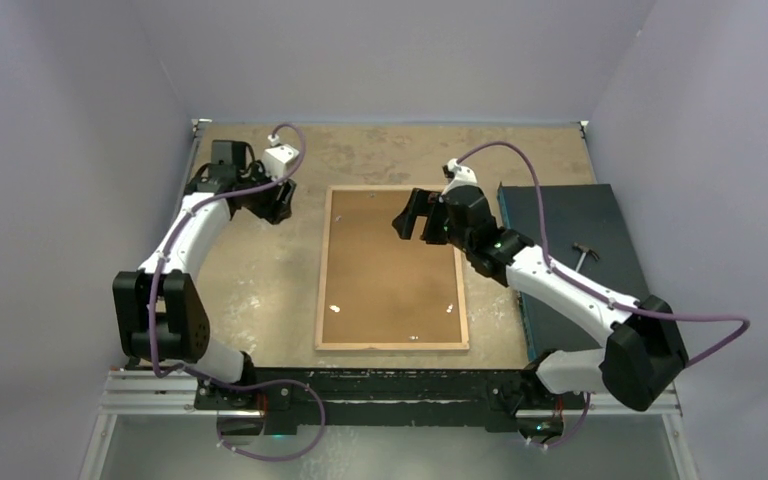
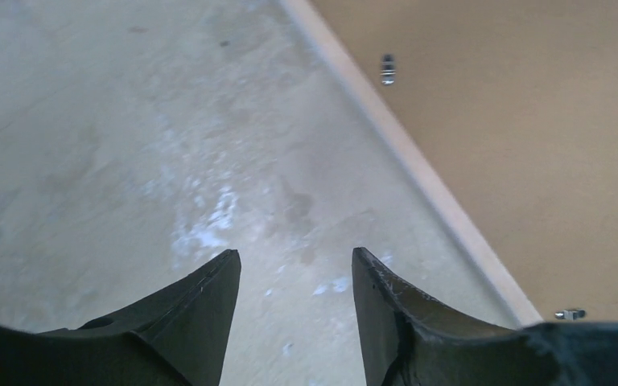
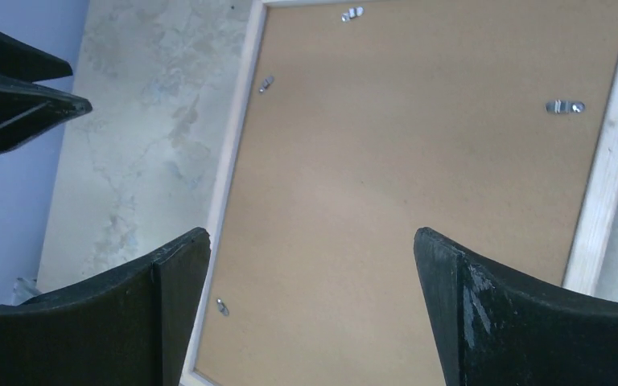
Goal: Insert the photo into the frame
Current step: Turn over the photo frame item on the photo frame, then install the photo frame at the center of the board.
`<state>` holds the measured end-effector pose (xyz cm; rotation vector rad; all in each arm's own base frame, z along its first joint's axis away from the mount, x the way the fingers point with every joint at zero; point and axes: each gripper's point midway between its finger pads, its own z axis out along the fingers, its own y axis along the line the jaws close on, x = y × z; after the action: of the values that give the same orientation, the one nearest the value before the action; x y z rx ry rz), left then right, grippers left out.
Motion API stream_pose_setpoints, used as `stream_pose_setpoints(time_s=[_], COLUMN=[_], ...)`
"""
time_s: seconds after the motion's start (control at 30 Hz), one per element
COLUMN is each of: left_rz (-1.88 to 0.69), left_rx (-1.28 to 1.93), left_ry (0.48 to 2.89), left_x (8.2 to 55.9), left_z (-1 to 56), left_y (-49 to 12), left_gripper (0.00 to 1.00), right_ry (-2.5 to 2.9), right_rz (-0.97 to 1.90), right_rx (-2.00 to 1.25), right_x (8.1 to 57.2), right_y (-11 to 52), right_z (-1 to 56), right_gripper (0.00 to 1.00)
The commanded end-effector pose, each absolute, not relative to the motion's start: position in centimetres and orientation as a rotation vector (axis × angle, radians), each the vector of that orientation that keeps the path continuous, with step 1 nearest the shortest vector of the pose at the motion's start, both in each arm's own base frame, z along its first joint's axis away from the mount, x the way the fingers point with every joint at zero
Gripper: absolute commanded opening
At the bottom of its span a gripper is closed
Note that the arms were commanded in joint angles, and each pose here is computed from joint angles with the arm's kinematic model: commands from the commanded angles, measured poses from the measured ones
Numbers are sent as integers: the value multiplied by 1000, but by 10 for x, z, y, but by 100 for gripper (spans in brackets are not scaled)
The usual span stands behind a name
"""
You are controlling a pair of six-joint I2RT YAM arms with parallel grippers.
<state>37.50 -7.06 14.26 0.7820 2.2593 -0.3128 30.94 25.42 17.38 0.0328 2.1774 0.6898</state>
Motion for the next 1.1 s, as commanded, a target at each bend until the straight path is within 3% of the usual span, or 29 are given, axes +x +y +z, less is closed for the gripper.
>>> stream_pose_setpoints(time_s=[0.0,0.17,0.23,0.3,0.43,0.67,0.9,1.07], left_rz=[-137,49,192,271,-47,-639,-750,-806], left_rx=[725,752,675,619,737,816,988,1001], left_ry=[2289,2250,2178,2141,2303,2453,2473,2488], left_x=[384,387,393,391,363,308,278,274], left_z=[163,184,198,197,146,87,50,38], left_y=[-22,7,26,38,2,-76,-130,-137], left_gripper=[54,55,76,87,79,78,76,67], right_ry=[2188,2199,2177,2222,2320,2294,2220,2218], right_rz=[683,708,748,691,544,830,1042,1097], right_rx=[-47,13,-44,-51,-4,-184,-458,-556], right_x=[314,304,299,297,302,266,215,194], right_y=[270,265,267,260,250,312,382,409], right_z=[173,171,169,154,116,122,122,107], right_gripper=[99,99,99,99,94,92,93,88])
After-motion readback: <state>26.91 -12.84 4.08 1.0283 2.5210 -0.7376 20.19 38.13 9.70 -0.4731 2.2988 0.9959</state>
